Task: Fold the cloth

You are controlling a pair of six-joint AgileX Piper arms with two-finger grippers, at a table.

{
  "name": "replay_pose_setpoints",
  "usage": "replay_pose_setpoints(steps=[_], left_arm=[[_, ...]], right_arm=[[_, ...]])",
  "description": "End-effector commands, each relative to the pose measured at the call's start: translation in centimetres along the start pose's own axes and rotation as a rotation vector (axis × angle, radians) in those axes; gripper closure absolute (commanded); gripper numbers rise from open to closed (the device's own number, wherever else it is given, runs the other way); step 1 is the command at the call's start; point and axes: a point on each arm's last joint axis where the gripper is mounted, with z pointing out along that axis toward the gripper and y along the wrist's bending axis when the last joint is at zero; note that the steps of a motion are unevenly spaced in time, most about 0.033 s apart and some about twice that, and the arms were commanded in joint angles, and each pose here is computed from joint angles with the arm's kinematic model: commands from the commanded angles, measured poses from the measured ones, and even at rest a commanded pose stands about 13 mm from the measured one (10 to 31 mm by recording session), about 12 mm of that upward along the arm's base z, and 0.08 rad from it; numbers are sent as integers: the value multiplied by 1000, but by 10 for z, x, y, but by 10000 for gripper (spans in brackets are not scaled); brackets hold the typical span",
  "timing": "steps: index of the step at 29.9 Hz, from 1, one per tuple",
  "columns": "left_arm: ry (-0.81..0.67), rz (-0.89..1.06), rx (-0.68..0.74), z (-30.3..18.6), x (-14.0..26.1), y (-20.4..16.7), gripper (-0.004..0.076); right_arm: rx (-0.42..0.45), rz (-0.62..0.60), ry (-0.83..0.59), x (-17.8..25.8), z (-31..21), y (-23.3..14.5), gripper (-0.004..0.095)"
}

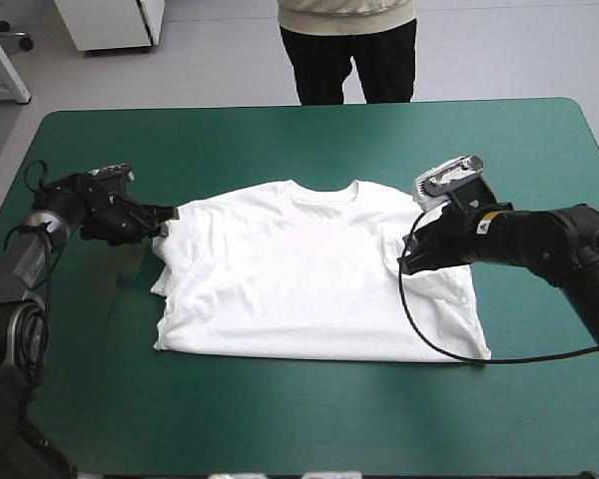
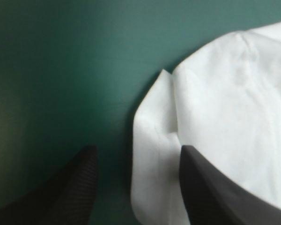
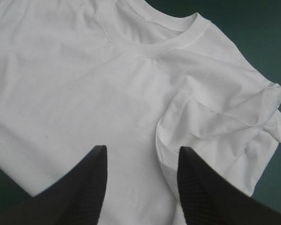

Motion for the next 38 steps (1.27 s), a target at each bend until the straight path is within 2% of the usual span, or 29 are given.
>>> replay_pose_setpoints(steps=[1,5,7,12,18,23,27,34,38], left_arm=[[-35,17,26,-8,-8,-8,339],[21,37,30,4,-4,-9,353],[22,38,30,6,-4,-10,404],[2,41,29,6,-5,-10,727],[-32,71,35,-2,-12,-12,733],[-113,109,43,-35,-30,-21,733],[-93,175,69,-61,-36,-33,733],[71,339,145,-63,-14,-86,733],[76,449,186,-59,0,-129,733]], right_arm=[[11,-4,-92,-10,-14,2,469],[14,-7,-91,-10,-14,1,478],[16,-8,-88,-9,-14,1,495],[16,-8,-88,-9,-14,1,501],[16,-8,-88,-9,-14,1,509],[15,-8,-86,-9,-14,1,512],[13,-8,-81,-9,-14,1,512],[12,-8,-76,-8,-14,2,517],[7,-6,-61,-7,-13,2,517]])
